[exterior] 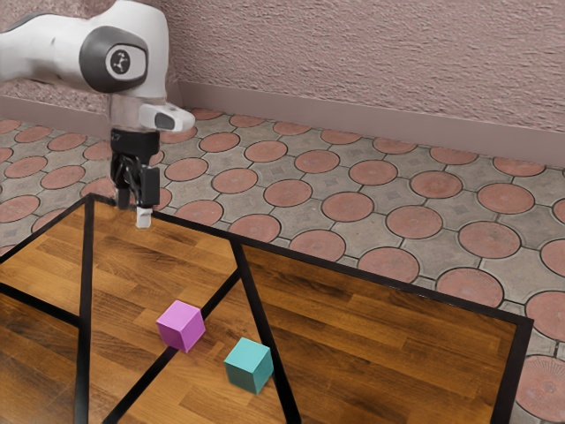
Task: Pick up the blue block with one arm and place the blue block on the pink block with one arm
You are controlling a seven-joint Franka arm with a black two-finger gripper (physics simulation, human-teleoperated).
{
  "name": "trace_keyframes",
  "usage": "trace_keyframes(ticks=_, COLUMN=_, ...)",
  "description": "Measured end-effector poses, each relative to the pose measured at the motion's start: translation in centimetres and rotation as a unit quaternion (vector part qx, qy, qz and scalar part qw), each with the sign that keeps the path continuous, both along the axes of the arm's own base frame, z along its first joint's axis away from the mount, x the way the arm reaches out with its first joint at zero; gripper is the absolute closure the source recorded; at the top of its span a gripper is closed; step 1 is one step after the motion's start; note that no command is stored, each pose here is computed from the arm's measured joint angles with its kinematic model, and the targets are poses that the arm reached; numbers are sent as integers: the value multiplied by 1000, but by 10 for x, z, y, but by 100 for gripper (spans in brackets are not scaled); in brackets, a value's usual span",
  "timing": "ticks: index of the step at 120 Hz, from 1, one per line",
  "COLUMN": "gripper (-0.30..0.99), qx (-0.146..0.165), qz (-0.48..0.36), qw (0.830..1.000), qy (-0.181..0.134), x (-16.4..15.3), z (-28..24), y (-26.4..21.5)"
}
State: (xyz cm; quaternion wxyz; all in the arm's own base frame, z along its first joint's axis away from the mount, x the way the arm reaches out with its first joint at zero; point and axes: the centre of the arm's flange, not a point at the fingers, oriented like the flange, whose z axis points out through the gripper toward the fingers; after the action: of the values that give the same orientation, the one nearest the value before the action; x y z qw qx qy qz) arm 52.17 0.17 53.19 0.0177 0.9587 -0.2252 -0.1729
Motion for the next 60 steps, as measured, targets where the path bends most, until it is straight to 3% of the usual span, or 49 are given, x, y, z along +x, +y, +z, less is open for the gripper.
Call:
trace_keyframes(ticks=20, gripper=0, qx=-11, qz=-62, qw=996, qy=-66, x=20, z=0, y=-1)
trace_keyframes(ticks=45, gripper=0, qx=-71, qz=-181, qw=977, qy=-82, x=24, z=-62, y=-8)
trace_keyframes(ticks=60, gripper=0, qx=-93, qz=-258, qw=957, qy=-95, x=35, z=-90, y=-32)
